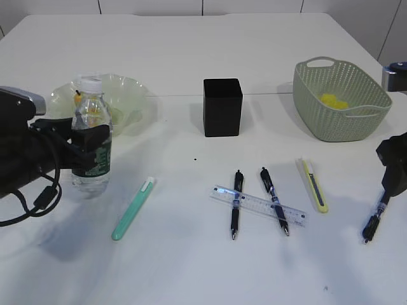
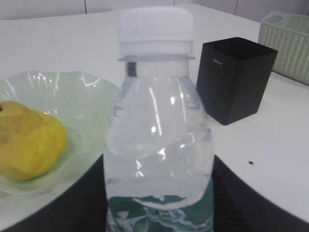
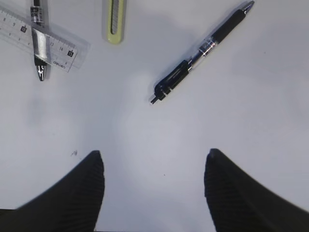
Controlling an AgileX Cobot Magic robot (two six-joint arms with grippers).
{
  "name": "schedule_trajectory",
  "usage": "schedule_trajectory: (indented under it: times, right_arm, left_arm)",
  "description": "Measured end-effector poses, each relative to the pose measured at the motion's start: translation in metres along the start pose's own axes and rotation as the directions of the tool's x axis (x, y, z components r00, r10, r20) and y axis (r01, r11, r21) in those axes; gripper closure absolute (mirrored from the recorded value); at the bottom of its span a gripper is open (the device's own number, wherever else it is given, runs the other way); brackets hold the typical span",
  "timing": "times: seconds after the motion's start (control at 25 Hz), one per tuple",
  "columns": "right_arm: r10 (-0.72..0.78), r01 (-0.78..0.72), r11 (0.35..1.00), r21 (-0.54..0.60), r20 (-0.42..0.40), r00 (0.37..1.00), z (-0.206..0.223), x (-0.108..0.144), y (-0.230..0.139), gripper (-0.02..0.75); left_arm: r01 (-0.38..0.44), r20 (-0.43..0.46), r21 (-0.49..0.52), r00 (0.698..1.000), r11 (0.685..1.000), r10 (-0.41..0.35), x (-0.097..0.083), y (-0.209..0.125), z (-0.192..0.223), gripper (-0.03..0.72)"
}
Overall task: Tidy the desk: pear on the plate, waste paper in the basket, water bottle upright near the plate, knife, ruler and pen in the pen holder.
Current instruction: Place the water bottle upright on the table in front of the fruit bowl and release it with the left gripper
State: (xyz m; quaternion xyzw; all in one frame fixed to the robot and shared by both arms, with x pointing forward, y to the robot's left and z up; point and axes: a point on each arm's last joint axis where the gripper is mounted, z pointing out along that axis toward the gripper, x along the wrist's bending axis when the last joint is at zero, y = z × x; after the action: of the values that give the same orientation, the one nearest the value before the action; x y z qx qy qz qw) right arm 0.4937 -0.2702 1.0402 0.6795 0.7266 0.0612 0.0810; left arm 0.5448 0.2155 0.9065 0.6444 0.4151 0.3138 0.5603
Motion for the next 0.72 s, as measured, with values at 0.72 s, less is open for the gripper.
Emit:
schedule_trajectory:
  times: [0.72]
  right_arm:
    - [-0.001,0.001,1.000,-0.004,0.001,1.000,0.000,0.000,0.000,0.256]
  left_arm:
    - [0.012,0.068,-0.076,0.998,0.997,-0.006,0.006,-0.031,0.039,0.315]
